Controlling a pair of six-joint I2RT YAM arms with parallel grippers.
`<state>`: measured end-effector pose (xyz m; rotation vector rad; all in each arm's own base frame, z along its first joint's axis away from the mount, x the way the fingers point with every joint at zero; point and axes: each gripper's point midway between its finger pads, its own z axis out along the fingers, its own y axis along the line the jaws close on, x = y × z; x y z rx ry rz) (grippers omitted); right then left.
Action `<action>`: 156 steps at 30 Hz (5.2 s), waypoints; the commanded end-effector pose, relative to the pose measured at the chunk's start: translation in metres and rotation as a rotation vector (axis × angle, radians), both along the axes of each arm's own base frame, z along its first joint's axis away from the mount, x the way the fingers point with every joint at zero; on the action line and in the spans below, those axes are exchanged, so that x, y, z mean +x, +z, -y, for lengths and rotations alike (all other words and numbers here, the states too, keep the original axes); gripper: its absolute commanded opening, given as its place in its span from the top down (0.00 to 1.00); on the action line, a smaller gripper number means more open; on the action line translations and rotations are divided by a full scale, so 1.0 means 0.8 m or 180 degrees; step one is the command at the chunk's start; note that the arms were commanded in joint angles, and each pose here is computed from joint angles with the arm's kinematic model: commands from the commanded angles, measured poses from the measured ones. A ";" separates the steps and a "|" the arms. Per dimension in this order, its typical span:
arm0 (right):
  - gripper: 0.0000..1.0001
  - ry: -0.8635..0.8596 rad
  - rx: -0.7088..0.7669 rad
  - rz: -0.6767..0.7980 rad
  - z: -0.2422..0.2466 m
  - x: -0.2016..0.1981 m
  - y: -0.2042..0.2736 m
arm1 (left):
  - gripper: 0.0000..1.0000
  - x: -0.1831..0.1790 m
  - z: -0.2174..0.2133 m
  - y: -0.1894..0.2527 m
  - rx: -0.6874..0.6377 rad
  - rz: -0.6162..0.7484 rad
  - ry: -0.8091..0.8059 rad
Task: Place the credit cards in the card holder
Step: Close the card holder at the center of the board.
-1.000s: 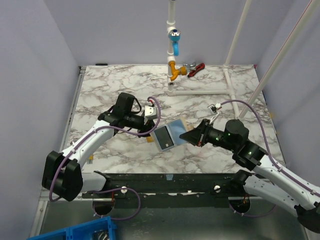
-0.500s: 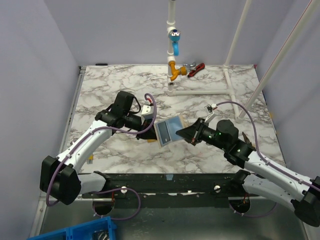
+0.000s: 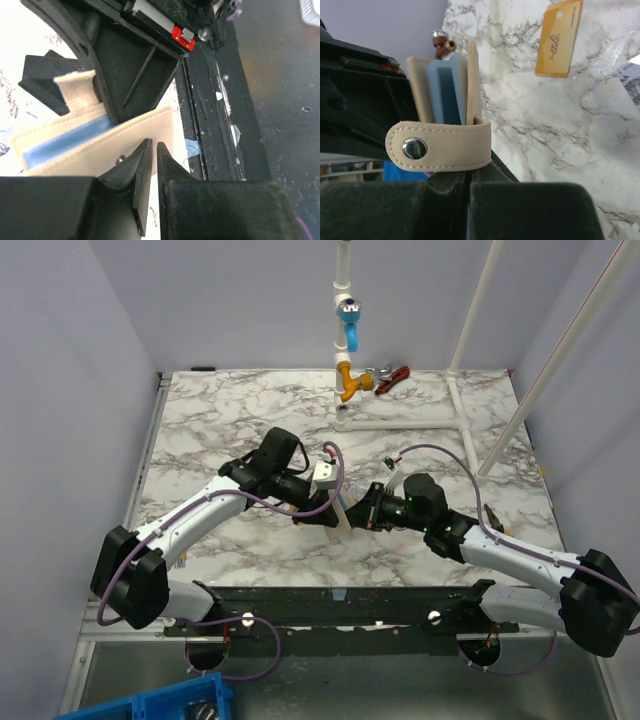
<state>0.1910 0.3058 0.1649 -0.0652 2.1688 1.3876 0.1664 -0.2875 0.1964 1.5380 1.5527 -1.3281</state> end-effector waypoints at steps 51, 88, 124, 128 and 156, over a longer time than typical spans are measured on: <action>0.42 -0.0347 -0.1558 -0.1243 0.122 -0.061 -0.198 | 0.88 -0.030 0.013 -0.168 0.1674 0.1354 -0.0744; 0.91 0.0431 -0.0304 -0.0804 0.051 -0.072 -0.126 | 0.84 0.012 0.022 -0.139 0.1962 0.1542 -0.0286; 0.52 -0.0134 -0.1543 -0.0702 0.107 -0.034 -0.113 | 0.05 0.010 -0.001 -0.107 0.1120 0.1384 0.0467; 0.44 -0.0091 -0.1752 -0.0714 0.104 -0.020 -0.104 | 0.02 -0.015 0.018 -0.123 0.1111 0.1332 0.0257; 0.49 0.0305 -0.2002 -0.1024 0.085 -0.026 -0.126 | 0.60 -0.091 0.037 -0.217 0.1538 0.1743 -0.0694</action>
